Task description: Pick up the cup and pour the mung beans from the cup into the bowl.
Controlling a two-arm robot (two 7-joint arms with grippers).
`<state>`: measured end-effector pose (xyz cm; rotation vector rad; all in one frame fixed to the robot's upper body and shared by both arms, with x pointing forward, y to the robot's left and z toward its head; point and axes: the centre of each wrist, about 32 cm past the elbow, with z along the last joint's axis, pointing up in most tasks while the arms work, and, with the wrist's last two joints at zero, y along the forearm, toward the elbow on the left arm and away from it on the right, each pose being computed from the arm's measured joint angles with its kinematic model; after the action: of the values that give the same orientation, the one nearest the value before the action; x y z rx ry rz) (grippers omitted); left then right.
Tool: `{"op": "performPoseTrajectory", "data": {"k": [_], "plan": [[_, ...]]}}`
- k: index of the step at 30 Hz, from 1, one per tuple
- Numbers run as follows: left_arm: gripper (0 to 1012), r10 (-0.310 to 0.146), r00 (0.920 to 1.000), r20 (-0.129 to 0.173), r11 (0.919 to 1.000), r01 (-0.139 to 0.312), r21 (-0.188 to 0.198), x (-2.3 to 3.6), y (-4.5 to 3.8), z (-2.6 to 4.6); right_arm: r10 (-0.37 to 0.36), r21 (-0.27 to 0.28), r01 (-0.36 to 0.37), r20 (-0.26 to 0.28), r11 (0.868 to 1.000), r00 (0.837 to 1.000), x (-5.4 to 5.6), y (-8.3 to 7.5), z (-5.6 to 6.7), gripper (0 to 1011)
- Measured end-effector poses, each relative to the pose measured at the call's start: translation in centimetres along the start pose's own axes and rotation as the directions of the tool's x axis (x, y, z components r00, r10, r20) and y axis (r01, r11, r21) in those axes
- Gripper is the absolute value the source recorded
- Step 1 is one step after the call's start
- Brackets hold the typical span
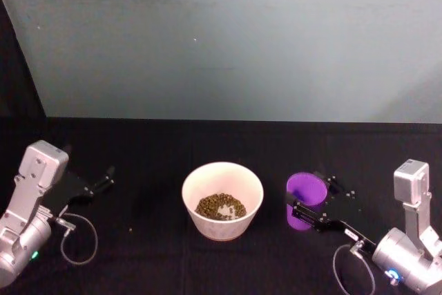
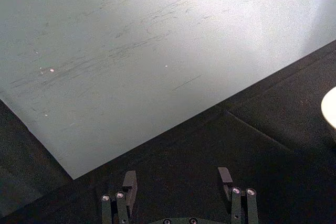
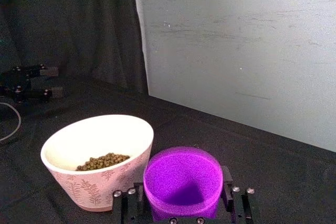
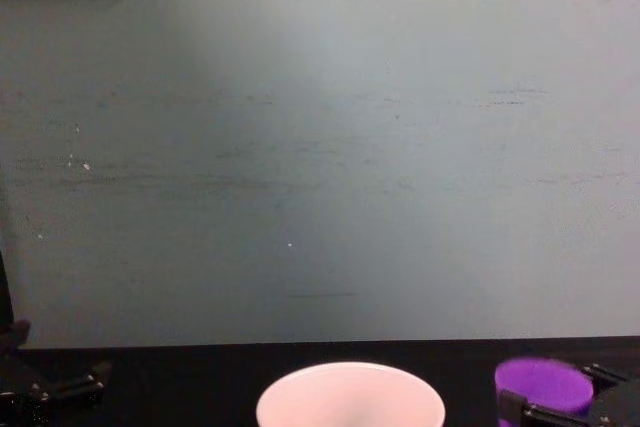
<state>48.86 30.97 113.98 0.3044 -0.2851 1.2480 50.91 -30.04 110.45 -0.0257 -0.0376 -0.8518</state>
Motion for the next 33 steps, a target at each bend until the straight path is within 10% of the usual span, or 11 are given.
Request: {"op": "performPoseTrajectory", "data": {"k": [7,23,33], "plan": [[1000,0.0,1.0,0.0,1.0,0.0,0.0,0.0,0.0,0.0,-0.001,0.0,0.001,0.0,1.0,1.0,0.0,0.0,0.0,1003],[1000,0.0,1.0,0.0,1.0,0.0,0.0,0.0,0.0,0.0,-0.002,-0.001,0.002,0.0,1.0,1.0,0.0,0.0,0.0,1002],[1000,0.0,1.0,0.0,1.0,0.0,0.0,0.0,0.0,0.0,-0.014,0.005,0.014,0.01,1.0,1.0,-0.5,-0.6,3.0,1002]]}}
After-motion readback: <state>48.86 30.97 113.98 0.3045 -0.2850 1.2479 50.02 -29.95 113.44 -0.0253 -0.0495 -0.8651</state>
